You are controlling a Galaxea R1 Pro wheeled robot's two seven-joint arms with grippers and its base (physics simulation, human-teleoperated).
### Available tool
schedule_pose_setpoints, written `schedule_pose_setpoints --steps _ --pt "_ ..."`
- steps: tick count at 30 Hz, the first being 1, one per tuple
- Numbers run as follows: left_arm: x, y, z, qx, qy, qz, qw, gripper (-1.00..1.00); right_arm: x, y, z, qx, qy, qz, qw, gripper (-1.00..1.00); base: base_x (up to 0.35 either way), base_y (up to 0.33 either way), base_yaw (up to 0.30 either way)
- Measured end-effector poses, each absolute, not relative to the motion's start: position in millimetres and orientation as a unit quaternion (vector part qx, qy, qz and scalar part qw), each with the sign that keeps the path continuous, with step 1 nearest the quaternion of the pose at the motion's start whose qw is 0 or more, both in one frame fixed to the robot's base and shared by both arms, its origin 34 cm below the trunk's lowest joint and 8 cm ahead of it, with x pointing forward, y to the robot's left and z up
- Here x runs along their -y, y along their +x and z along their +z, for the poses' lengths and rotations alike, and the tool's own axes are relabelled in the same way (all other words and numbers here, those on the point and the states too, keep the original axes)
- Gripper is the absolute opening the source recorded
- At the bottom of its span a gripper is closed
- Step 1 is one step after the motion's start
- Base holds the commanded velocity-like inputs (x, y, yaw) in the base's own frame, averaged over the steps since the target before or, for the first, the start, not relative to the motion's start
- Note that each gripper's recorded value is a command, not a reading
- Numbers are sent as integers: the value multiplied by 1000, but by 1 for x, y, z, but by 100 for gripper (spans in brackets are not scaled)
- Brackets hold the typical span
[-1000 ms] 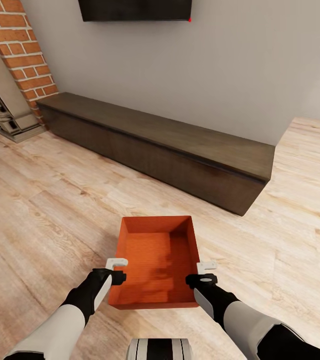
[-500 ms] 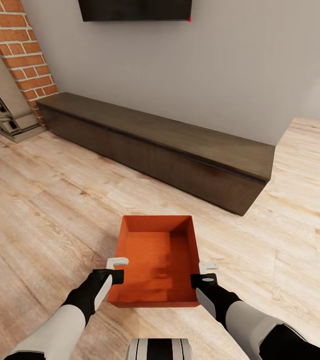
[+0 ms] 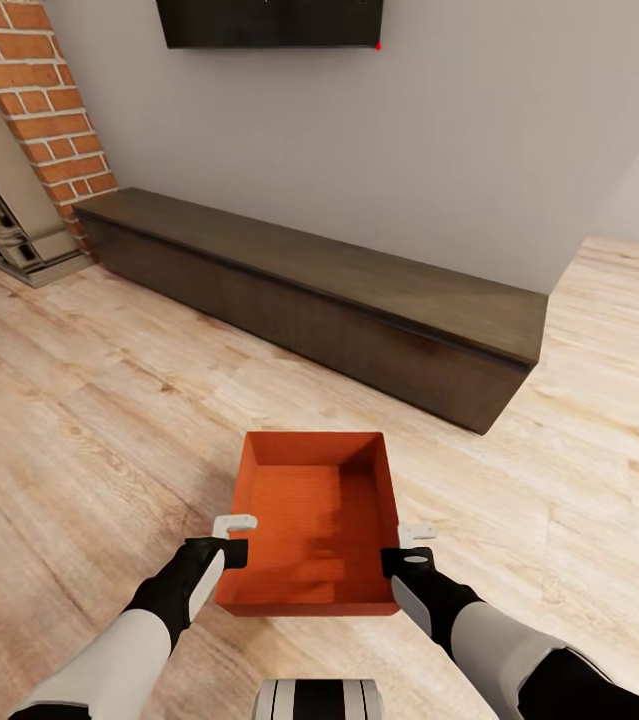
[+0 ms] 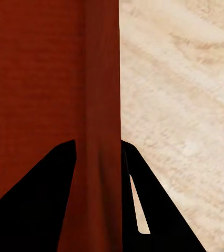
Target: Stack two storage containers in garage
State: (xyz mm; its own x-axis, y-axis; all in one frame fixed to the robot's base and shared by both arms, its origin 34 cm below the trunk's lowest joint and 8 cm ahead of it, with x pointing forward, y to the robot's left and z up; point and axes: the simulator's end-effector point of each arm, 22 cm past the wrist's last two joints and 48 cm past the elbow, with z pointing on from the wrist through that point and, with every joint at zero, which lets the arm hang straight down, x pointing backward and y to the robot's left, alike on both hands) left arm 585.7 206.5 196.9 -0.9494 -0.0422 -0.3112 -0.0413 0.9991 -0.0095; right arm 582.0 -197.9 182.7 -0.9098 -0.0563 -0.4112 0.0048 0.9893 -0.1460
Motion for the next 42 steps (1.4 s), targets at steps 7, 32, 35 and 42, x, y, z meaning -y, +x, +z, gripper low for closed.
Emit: schedule_pose_setpoints --steps 7,32,35,42 --pt "-207 589 212 -988 -20 -1 156 -100 201 586 198 -975 -9 -73 211 -100 0 0 0" --pt "-208 602 267 -988 -18 1 155 -100 201 605 256 -973 -10 -73 217 -100 0 0 0" --pt "-208 603 273 -988 -18 1 154 -100 200 606 263 -973 -11 -71 217 -100 0 0 0" --pt "-208 606 288 -988 -18 0 154 -100 195 609 277 -974 -15 -62 216 -100 0 0 0"
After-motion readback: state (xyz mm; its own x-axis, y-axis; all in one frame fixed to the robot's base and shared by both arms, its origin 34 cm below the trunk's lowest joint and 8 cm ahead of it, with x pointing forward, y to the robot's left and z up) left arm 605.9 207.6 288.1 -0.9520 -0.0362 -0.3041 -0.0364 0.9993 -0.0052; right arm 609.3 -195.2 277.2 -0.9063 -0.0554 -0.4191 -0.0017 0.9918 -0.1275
